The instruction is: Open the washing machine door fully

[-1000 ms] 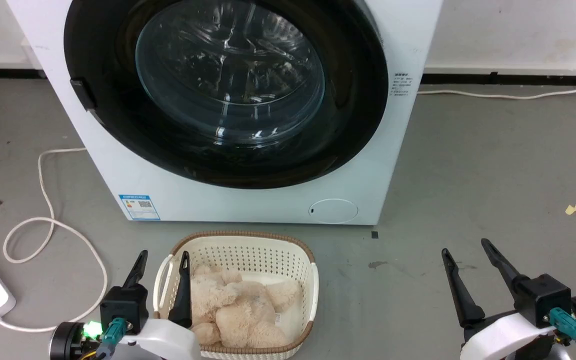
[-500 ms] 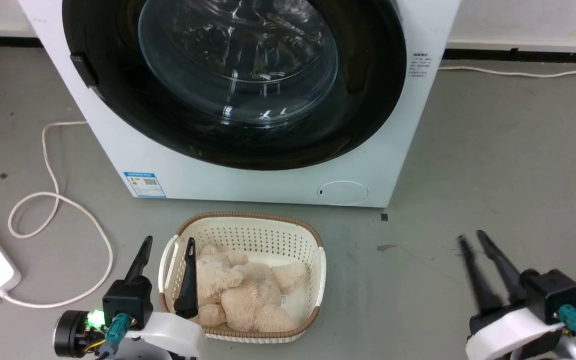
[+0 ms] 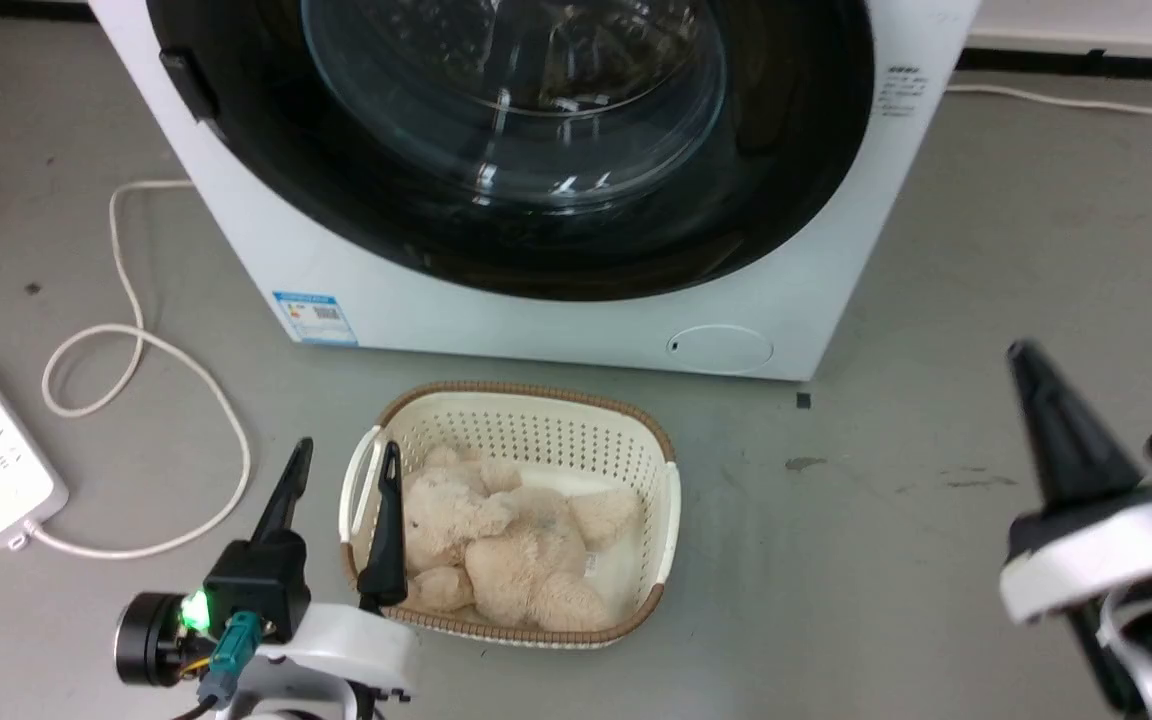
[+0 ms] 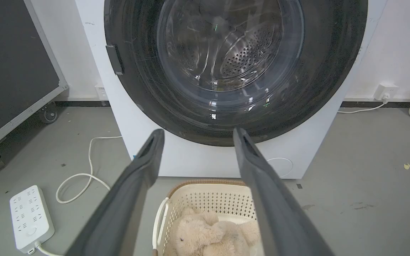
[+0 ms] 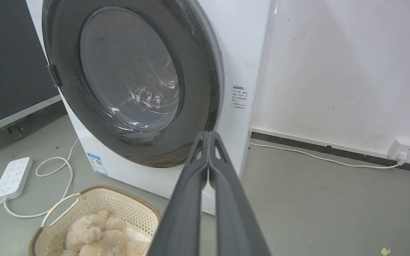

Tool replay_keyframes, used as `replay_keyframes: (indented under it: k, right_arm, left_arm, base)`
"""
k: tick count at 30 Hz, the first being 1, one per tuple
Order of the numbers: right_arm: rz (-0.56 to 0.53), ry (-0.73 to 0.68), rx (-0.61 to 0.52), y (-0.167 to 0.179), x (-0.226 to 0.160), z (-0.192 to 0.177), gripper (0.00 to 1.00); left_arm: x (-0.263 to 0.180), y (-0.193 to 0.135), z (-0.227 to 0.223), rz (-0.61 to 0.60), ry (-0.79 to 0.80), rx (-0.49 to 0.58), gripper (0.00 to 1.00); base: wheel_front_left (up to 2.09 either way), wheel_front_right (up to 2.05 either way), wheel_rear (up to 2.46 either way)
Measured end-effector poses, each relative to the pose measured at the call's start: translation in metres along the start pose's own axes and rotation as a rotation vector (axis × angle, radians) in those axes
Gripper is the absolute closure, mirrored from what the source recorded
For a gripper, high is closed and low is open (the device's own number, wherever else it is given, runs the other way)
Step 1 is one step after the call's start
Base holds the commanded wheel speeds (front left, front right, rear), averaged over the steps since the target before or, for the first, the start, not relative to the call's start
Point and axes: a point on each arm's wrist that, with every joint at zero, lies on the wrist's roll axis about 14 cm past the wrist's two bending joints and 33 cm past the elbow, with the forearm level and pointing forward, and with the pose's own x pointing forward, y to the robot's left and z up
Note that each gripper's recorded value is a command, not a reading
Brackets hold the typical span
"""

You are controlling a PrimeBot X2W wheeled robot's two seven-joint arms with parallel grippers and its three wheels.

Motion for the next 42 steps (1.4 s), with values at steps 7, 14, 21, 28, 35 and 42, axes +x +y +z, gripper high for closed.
replay_keyframes:
  k: [7, 14, 21, 28, 35, 42]
  right_arm:
    - [0.006, 0.001, 0.128, -0.006, 0.038, 0.008, 1.00]
    - [0.001, 0.054, 0.284, -0.011, 0.077, 0.000, 1.00]
    - [-0.021, 0.136, 0.452, -0.016, 0.117, -0.016, 1.00]
    - [-0.024, 0.206, 0.599, -0.018, 0.156, -0.025, 1.00]
    - [-0.013, 0.264, 0.740, -0.017, 0.188, -0.031, 1.00]
    - [0.035, 0.362, 0.870, -0.003, 0.214, -0.041, 1.00]
  left_arm:
    - [0.007, 0.006, -0.001, 0.027, -0.009, -0.003, 0.00]
    - [0.012, 0.014, -0.007, 0.053, -0.001, 0.000, 0.00]
    - [0.020, 0.019, -0.010, 0.071, -0.006, 0.002, 0.00]
    - [0.025, 0.020, -0.014, 0.078, -0.007, 0.004, 0.00]
    - [0.031, 0.022, -0.017, 0.093, -0.008, 0.015, 0.00]
    - [0.036, 0.025, -0.020, 0.101, -0.015, 0.025, 0.00]
  base:
    - [0.00, 0.00, 0.00]
    - [0.00, 0.00, 0.00]
    - [0.00, 0.00, 0.00]
    - [0.00, 0.00, 0.00]
    - [0.00, 0.00, 0.00]
    - [0.00, 0.00, 0.00]
